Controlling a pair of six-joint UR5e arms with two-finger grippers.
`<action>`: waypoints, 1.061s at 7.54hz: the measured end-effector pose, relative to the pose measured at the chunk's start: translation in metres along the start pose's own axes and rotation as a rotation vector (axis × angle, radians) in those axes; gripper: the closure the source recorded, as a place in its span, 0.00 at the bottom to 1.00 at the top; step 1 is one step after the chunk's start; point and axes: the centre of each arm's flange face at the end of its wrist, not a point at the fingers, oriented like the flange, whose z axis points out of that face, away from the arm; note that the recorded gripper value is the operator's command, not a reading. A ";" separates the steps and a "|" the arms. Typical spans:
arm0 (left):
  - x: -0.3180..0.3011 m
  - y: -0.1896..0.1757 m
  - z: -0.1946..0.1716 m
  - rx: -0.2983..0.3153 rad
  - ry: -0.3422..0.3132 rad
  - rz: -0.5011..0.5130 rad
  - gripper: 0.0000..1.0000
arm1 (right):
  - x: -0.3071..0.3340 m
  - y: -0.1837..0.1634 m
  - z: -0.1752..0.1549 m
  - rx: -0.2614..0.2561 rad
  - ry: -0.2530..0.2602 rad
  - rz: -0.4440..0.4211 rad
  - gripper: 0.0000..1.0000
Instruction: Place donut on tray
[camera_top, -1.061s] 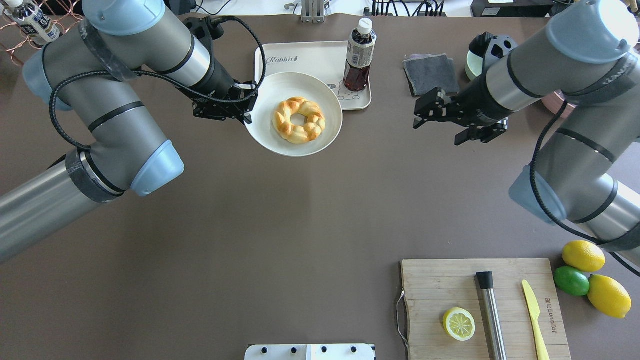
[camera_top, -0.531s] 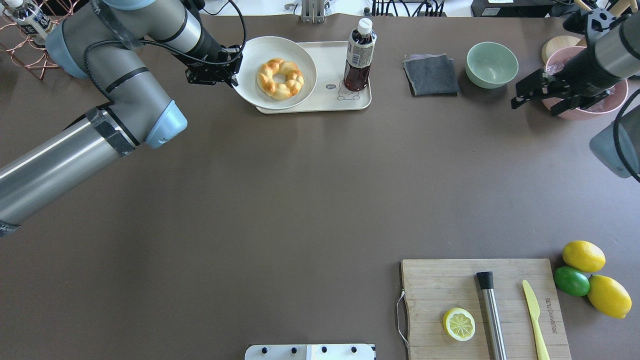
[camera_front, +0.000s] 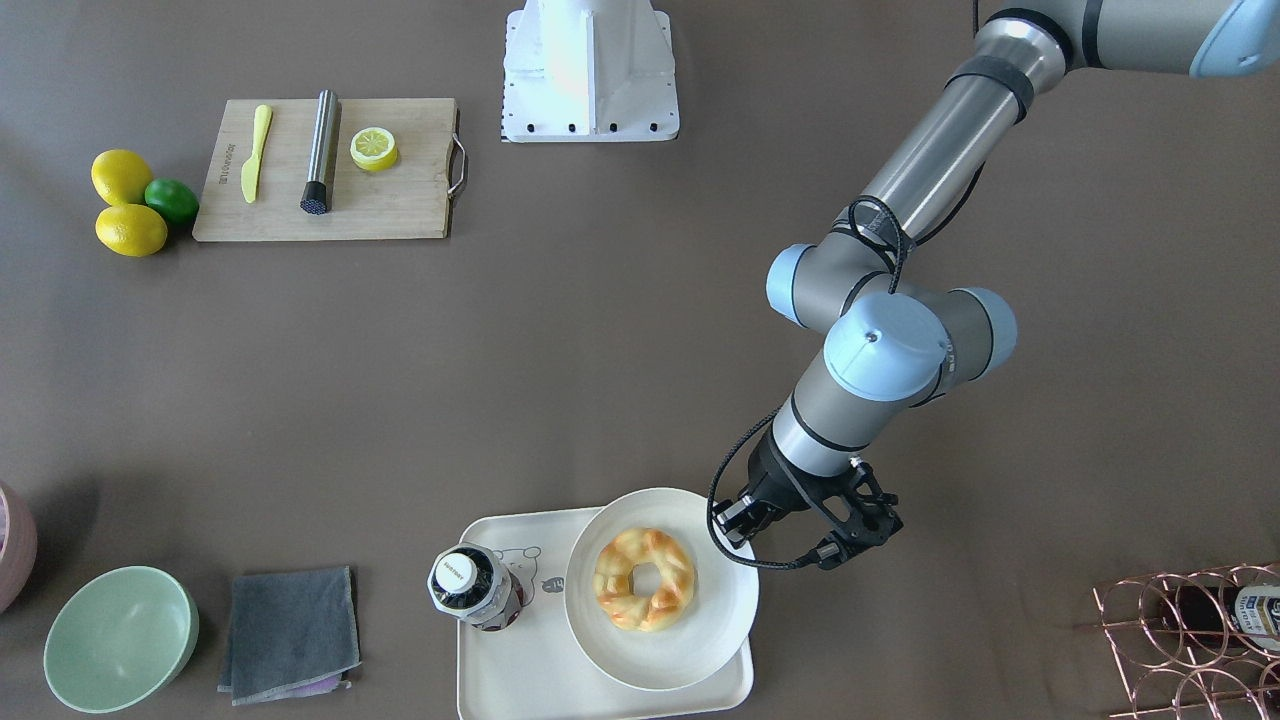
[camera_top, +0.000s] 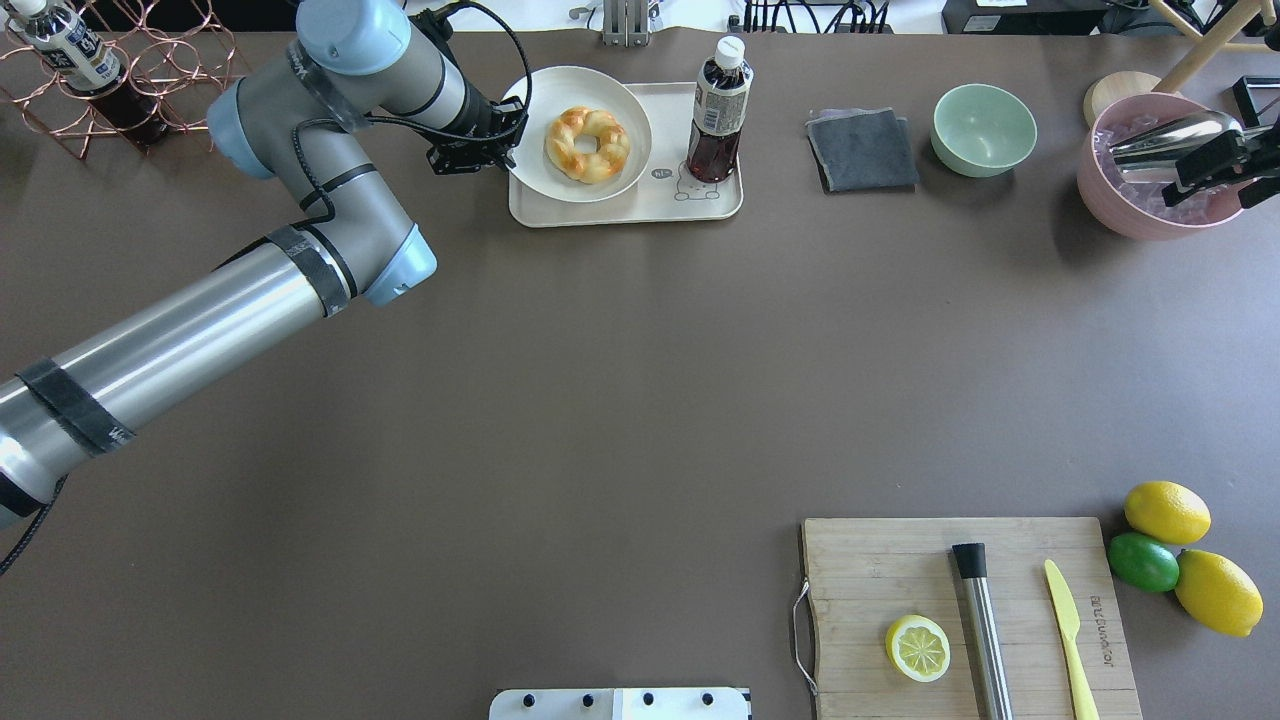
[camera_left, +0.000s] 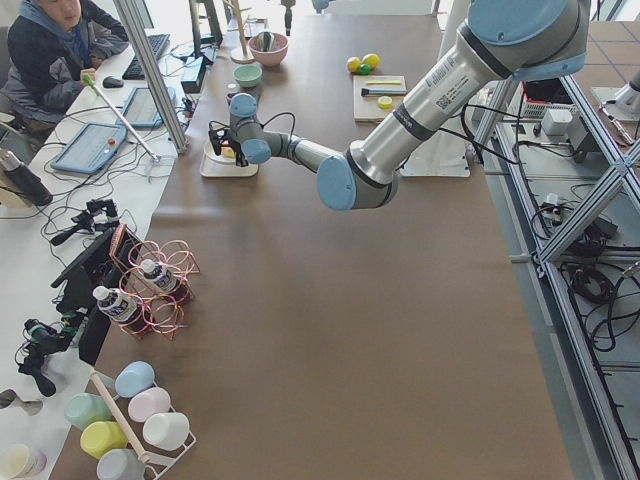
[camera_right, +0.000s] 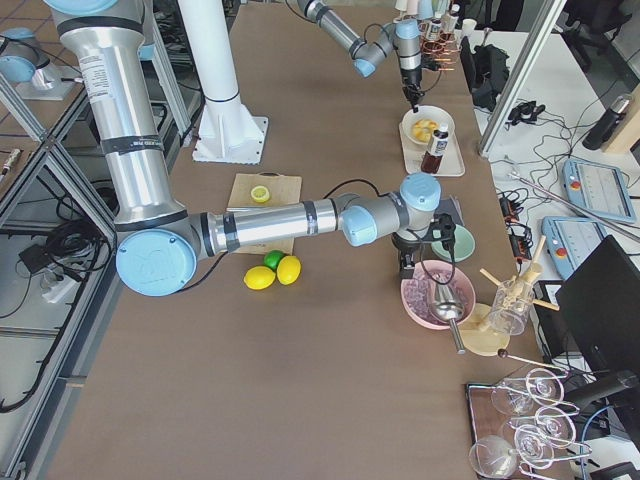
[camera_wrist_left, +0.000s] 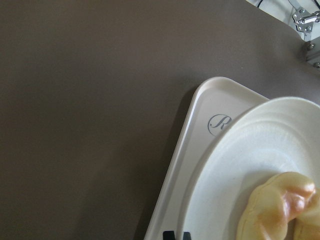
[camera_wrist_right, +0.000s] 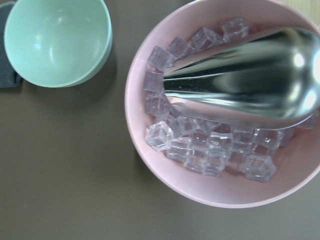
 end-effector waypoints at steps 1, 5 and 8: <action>0.004 0.009 0.012 0.012 0.007 -0.015 1.00 | 0.028 -0.002 0.000 -0.004 0.013 -0.025 0.00; 0.003 0.021 0.039 0.020 0.023 -0.012 0.41 | 0.099 0.020 -0.008 -0.008 0.017 -0.063 0.00; 0.010 0.019 0.040 0.034 0.024 0.018 0.02 | 0.122 0.033 -0.014 -0.005 0.011 -0.051 0.00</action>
